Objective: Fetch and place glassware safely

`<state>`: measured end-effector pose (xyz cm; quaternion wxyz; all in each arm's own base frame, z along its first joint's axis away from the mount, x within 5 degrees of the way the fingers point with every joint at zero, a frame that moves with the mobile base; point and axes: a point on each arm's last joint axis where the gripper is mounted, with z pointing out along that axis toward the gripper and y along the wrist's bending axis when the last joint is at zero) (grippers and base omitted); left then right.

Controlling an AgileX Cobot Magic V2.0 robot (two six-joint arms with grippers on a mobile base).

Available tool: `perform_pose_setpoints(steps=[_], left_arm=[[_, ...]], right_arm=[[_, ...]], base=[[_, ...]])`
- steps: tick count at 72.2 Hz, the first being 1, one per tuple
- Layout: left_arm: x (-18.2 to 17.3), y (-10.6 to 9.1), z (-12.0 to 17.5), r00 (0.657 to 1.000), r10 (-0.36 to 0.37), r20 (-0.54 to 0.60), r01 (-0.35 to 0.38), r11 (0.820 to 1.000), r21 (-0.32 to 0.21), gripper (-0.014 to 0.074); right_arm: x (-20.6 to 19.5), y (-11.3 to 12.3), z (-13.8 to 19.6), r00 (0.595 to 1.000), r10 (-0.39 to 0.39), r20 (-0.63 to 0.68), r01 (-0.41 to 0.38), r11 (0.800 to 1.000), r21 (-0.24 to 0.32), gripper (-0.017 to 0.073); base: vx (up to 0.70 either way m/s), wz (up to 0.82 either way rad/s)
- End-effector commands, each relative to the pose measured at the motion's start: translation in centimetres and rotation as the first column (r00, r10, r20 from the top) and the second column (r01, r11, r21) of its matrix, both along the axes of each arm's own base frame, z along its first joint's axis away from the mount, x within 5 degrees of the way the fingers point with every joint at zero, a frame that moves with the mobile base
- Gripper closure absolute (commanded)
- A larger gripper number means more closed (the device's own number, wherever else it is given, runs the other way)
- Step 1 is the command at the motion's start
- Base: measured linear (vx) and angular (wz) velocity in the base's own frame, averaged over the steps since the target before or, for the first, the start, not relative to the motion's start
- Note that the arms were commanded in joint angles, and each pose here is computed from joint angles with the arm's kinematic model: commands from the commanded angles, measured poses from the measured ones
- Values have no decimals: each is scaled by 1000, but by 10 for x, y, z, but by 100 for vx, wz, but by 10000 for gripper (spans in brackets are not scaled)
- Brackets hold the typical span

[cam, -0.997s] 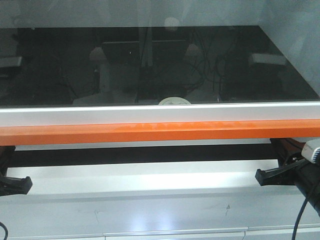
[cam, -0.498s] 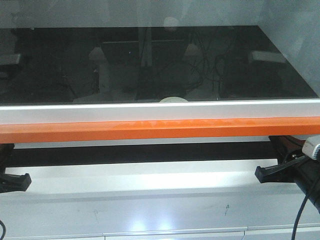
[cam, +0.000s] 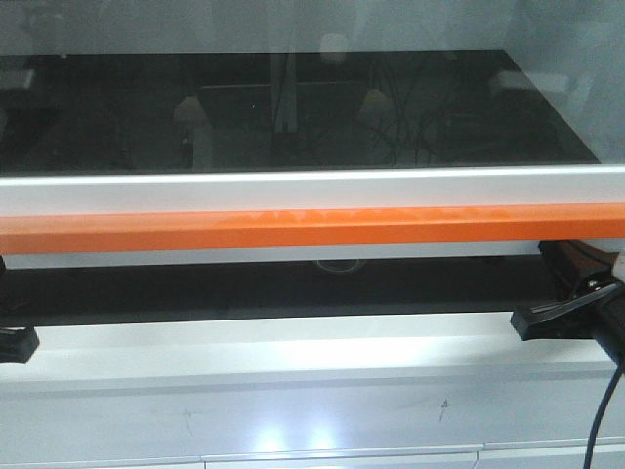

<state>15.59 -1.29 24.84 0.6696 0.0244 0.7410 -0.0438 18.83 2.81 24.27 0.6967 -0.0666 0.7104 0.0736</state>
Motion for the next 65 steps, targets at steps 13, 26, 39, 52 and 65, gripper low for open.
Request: perform_pose_setpoints(steps=[13, 26, 39, 52, 65], left_arm=[[-15, 0, 68, 930, -2, 369, 20, 999, -43, 601], [-29, 2, 65, 957, 7, 291, 3, 999, -35, 601], [-60, 6, 64, 972, 26, 233, -19, 999, -31, 601], [-96, 10, 56, 984, 47, 173, -40, 998, -39, 601], [-123, 13, 47, 986, 53, 160, -54, 999, 2, 601]], right_arm=[[-16, -2, 62, 933, -1, 361, -27, 997, 73, 560], [-30, -1, 65, 953, 24, 301, -43, 998, 54, 560], [-61, 2, 70, 966, 91, 243, -105, 994, 44, 560], [-92, 0, 72, 972, 107, 207, -125, 989, 79, 560], [-115, -3, 58, 980, 98, 176, -102, 995, 14, 560]], base=[[0, 0], [0, 0], [0, 0], [0, 0], [0, 0]])
